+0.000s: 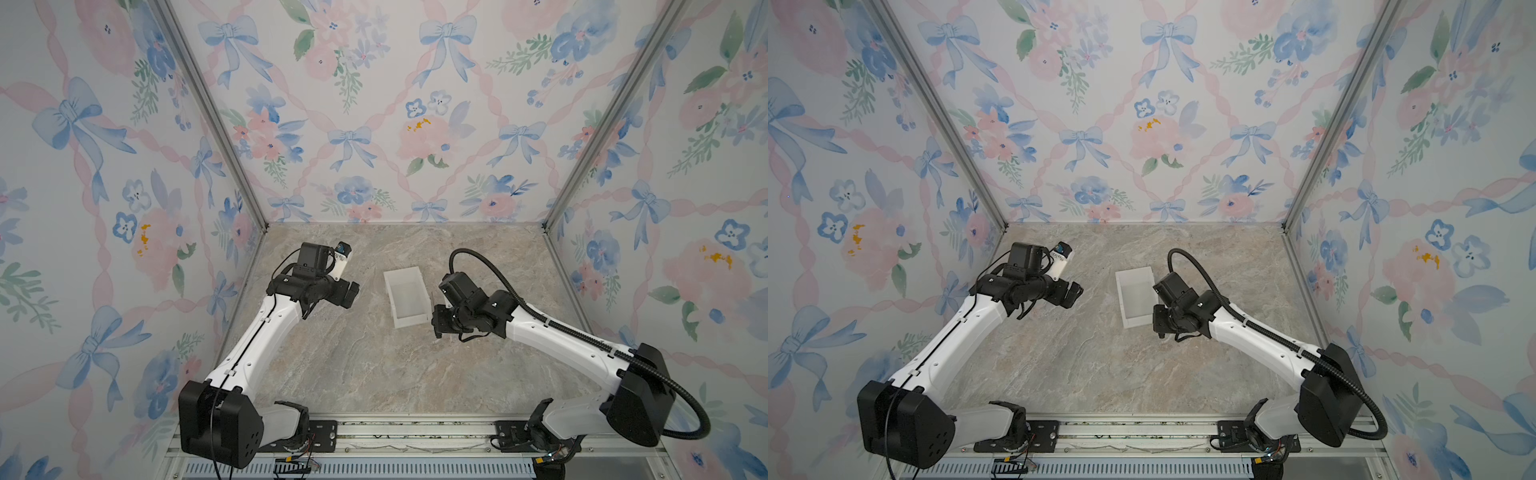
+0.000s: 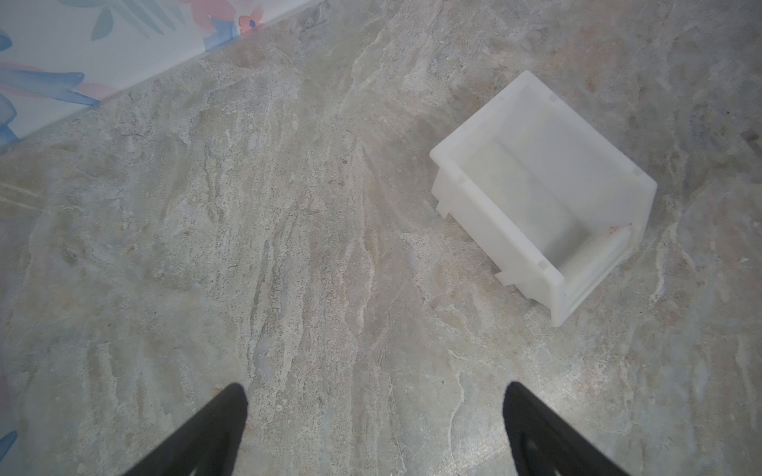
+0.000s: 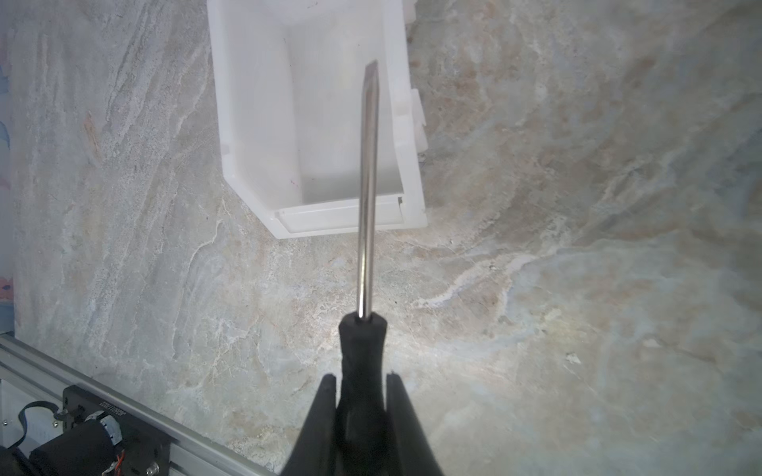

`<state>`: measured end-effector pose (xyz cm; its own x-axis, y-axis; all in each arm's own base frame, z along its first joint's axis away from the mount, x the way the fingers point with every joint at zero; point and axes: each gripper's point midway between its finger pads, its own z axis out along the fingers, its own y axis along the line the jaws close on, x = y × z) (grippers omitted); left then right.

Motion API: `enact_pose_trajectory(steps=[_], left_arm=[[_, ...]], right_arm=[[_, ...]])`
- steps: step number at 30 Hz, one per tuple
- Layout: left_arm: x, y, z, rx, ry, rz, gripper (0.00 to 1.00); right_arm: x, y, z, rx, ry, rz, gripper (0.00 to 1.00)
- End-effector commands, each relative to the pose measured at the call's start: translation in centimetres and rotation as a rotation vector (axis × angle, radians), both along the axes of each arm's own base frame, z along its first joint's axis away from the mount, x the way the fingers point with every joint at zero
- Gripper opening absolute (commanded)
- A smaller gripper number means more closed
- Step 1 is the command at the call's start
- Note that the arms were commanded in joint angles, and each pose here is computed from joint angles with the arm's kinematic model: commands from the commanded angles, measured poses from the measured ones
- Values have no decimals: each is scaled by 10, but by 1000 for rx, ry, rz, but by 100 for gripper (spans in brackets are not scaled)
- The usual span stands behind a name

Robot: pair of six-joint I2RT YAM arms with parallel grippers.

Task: Put the screwdriver in the bin
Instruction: Place the screwdriver into the bin.

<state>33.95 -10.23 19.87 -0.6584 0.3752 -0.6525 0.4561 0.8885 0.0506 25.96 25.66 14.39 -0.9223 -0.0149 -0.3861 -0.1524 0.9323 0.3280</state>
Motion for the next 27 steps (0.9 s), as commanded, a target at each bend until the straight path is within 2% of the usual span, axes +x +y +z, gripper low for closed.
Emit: enact_pose_trajectory(steps=[1,15,27], left_arm=[[0,-3,8,-1,-16,-22,98],[-2,-2,12,-7,-25,-13,98],[-5,2,17,5,-45,-4,98]], right_arm=[[18,18,6,20,-25,52,18],[77,56,-25,15,-37,134,19],[100,64,-59,-60,-41,153,18]])
